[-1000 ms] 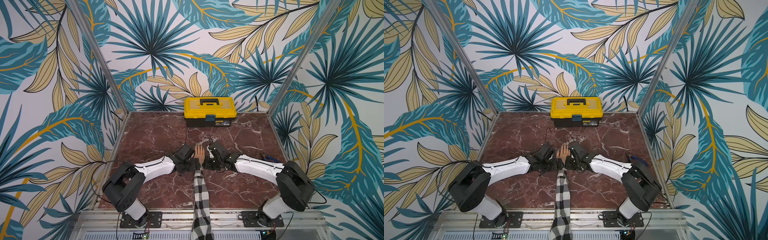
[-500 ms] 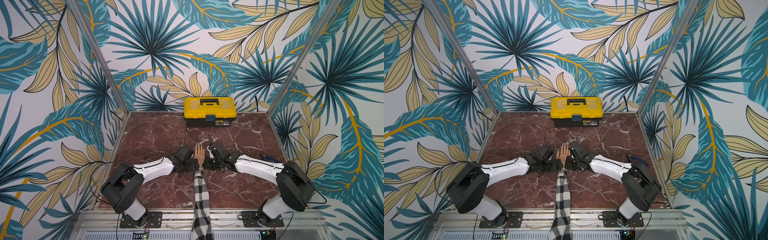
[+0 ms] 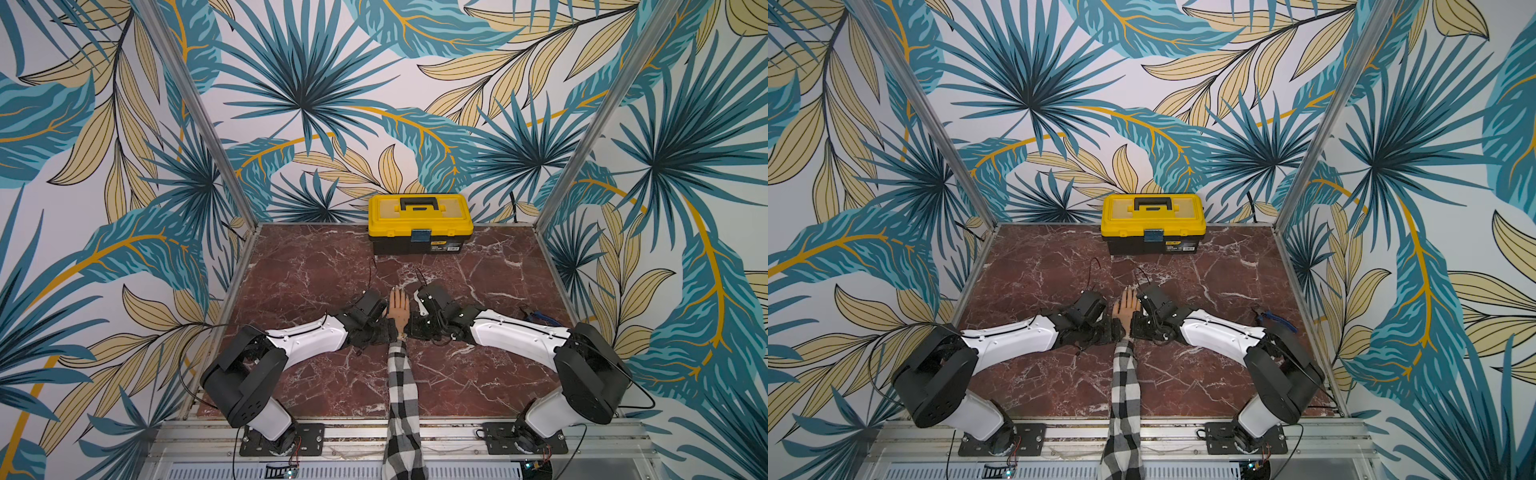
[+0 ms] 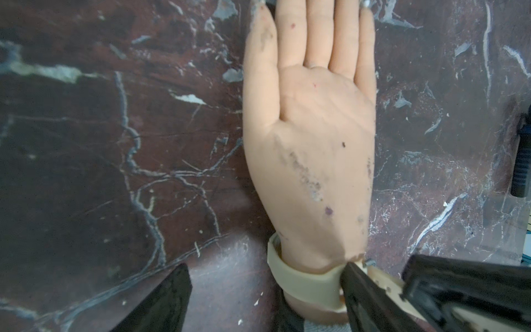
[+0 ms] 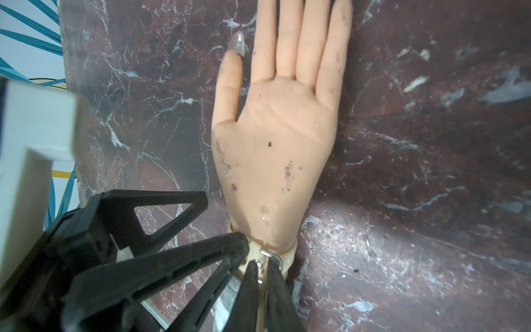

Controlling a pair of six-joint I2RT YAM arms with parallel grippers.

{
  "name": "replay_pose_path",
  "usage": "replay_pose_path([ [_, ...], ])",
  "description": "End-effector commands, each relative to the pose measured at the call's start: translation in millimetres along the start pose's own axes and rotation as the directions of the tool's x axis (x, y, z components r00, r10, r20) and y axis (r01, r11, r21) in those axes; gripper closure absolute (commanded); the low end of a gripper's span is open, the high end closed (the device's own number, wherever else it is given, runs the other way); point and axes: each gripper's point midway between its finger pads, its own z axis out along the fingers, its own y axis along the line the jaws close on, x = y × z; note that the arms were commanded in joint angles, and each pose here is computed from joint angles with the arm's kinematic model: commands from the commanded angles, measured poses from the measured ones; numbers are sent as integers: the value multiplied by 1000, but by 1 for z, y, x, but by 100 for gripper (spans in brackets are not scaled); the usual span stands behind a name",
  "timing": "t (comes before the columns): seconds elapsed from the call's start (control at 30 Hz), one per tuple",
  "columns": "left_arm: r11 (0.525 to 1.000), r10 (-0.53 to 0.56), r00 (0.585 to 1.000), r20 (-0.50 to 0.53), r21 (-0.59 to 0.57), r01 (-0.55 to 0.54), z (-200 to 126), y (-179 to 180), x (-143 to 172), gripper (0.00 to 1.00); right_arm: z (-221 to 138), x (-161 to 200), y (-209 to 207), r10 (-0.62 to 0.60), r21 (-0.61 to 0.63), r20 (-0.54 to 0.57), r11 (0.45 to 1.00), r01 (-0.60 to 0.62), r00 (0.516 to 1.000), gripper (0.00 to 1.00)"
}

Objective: Take off the watch
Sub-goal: Untie the watch from the hand.

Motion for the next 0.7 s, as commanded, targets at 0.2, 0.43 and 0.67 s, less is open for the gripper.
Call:
replay_pose_path([
  [0.2, 998, -4, 1000, -15, -60, 3, 1, 19, 9, 17, -13, 0, -15, -17, 56, 18, 998, 16, 1000, 99],
  [0.43, 999, -2, 1000, -10, -50, 2, -1, 16, 7, 17, -9, 13, -38, -24, 139, -12, 990, 25, 1000, 100],
  [0.67, 1000, 4, 1000, 1, -19, -4, -5, 5, 0, 17, 5, 20, -44, -10, 138, -36, 990, 15, 999, 100],
])
